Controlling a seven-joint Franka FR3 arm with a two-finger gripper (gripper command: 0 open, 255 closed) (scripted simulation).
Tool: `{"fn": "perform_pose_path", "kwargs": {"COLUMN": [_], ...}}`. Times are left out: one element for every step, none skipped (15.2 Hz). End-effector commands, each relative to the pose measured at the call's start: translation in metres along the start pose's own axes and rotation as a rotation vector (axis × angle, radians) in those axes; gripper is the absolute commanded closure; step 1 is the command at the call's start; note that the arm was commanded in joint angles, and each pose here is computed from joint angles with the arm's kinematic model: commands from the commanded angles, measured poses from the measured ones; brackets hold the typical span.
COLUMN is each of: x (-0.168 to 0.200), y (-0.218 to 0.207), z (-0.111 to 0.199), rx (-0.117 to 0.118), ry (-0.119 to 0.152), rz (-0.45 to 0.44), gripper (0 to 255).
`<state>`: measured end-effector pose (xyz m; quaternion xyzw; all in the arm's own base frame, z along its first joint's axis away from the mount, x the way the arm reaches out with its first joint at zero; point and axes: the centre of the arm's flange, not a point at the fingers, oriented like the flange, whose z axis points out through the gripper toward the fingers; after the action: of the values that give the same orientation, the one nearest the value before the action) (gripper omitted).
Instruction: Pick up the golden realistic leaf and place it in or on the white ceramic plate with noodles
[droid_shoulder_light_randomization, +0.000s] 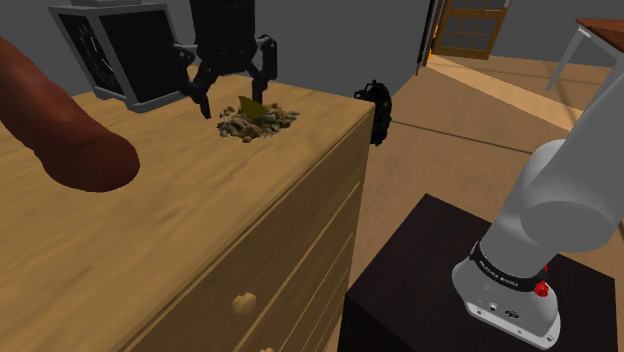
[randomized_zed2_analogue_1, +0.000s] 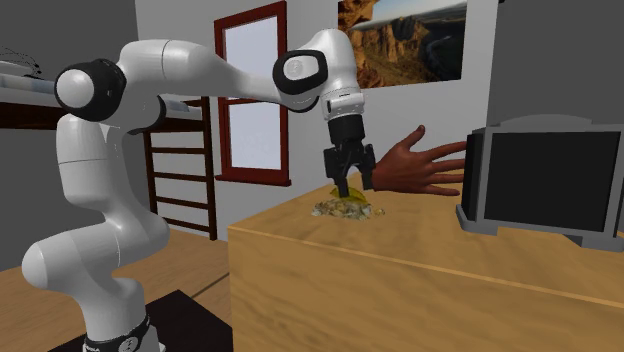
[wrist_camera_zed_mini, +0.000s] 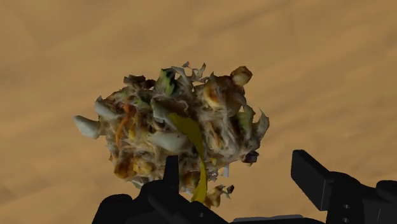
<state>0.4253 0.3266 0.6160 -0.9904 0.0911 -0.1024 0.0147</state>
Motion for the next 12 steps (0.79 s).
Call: {"fn": "perform_pose_path", "kwargs": {"x": [0.000, 0.000, 0.000, 0.000, 0.000, 0.000, 0.000, 0.000, 0.000, 0.000, 0.000, 0.000], "y": [0.000, 0.000, 0.000, 0.000, 0.000, 0.000, 0.000, 0.000, 0.000, 0.000, 0.000, 0.000], "z": [0.000, 0.000, -0.013, -0.026, -0.039, -0.050, -0.050, -0.050, -0.050, -0.050, -0.050, -0.050], "rx": [0.000, 0.000, 0.000, 0.000, 0.000, 0.000, 0.000, 0.000, 0.000, 0.000, 0.000, 0.000], "ry": [0.000, 0.000, 0.000, 0.000, 0.000, 0.000, 0.000, 0.000, 0.000, 0.000, 0.000, 0.000], "rz": [0.000, 0.000, 0.000, 0.000, 0.000, 0.000, 0.000, 0.000, 0.000, 0.000, 0.000, 0.000], "gripper": [0, 0, 0, 0, 0, 0, 0, 0, 0, 0, 0, 0]}}
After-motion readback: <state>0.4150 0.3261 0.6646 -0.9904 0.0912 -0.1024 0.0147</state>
